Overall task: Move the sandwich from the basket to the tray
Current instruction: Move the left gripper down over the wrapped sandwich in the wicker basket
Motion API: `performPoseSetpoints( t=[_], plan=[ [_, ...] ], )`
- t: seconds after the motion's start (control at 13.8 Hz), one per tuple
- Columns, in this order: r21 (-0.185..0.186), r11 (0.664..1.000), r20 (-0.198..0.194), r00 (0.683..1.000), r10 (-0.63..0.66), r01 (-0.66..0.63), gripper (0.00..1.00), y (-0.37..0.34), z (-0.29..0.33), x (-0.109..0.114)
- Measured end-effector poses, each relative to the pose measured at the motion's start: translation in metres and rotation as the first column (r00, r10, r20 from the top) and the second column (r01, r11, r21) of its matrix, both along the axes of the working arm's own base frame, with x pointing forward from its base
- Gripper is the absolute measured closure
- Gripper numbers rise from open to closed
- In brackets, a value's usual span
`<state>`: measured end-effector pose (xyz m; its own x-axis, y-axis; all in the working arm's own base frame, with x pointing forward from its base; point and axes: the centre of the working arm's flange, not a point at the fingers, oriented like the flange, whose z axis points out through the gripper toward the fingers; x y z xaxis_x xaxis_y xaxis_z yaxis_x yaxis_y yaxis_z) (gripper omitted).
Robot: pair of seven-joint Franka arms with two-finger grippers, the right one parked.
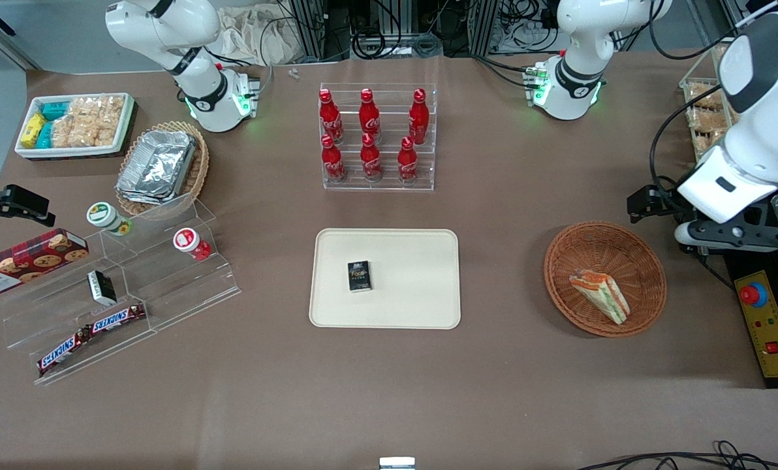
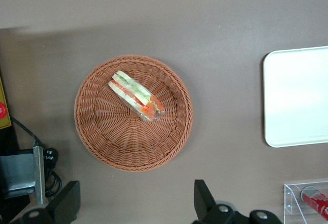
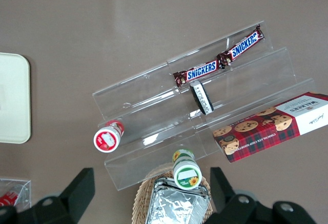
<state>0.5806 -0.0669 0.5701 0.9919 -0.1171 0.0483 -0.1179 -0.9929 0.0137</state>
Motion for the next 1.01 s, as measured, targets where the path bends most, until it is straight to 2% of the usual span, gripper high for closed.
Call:
performPoseSetpoints(
  t=[0.22,0.43,0.51,0.58,0.65,0.72,0.87,1.01],
  plan=[
    [0.0,1.0,-0.006,1.0,0.005,-0.005,0.0,0.004,-0.002,0.005],
    [0.042,0.997,-0.064,0.996,0.068,-0.065,0.0,0.013,-0.049,0.017],
    [0.037,0.991,-0.059,0.99,0.131,-0.129,0.0,0.016,-0.082,0.023],
    [0.024,0.975,-0.033,0.975,0.22,-0.219,0.0,0.023,-0.119,0.028],
    [0.006,0.946,-0.012,0.946,0.325,-0.325,0.0,0.03,-0.156,0.029],
    [-0.003,0.902,-0.017,0.902,0.431,-0.431,0.01,0.035,-0.189,0.026],
    [0.017,0.794,-0.04,0.794,0.607,-0.607,0.01,0.038,-0.238,0.024],
    [0.047,0.718,-0.024,0.717,0.696,-0.695,0.01,0.038,-0.271,0.028]
  ],
)
